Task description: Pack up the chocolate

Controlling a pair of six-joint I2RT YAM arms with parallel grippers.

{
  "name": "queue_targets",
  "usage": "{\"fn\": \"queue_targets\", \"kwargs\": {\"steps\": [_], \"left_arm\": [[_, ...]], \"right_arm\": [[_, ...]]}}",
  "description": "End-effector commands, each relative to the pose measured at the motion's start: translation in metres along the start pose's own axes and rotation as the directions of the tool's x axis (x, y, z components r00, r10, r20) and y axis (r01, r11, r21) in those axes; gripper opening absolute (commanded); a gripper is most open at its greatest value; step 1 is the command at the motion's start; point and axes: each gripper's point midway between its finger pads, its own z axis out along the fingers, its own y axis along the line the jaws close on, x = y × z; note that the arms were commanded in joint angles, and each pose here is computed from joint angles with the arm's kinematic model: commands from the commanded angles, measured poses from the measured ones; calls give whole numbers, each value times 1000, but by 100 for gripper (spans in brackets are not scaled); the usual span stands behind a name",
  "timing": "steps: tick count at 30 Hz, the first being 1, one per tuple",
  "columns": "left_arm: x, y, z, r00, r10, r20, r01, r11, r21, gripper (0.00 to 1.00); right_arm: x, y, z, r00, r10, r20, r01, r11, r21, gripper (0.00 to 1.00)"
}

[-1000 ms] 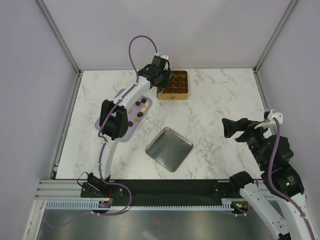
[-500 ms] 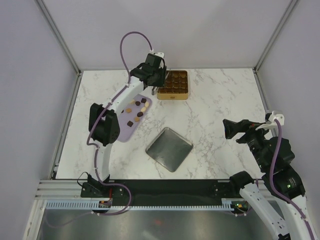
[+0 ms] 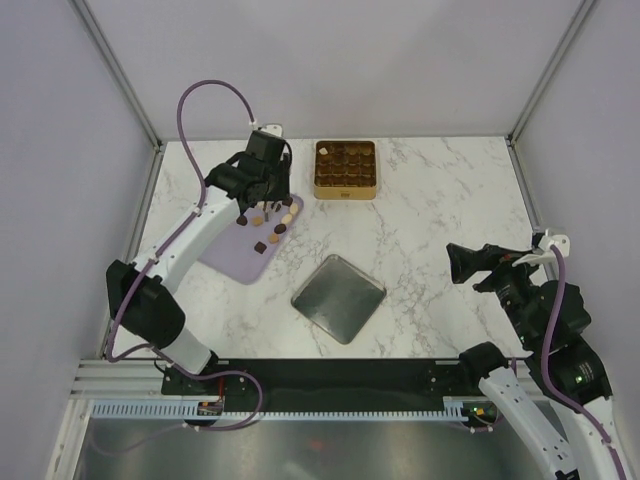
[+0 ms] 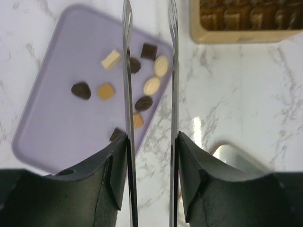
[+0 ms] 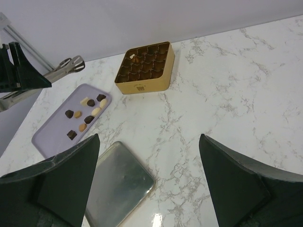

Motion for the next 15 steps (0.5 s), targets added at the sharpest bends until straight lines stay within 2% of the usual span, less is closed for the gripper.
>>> {"fn": "queue_targets", "kwargs": {"steps": [1,9,15], "left_arm": [[29,33,-18,994,-92,-55,86,991,-98,51],[87,90,-24,975,-178,-130,146,963,-226,51],[106,100,-19,968,-184,-173,136,957,-257,51]], "right_arm": [[6,4,-1,1000,10,-15,-10,1000,-25,94],[1,11,-4,1000,18,-6,-18,998,-60,94],[-6,15,-7,1000,17,8,-16,997,-75,94]]}}
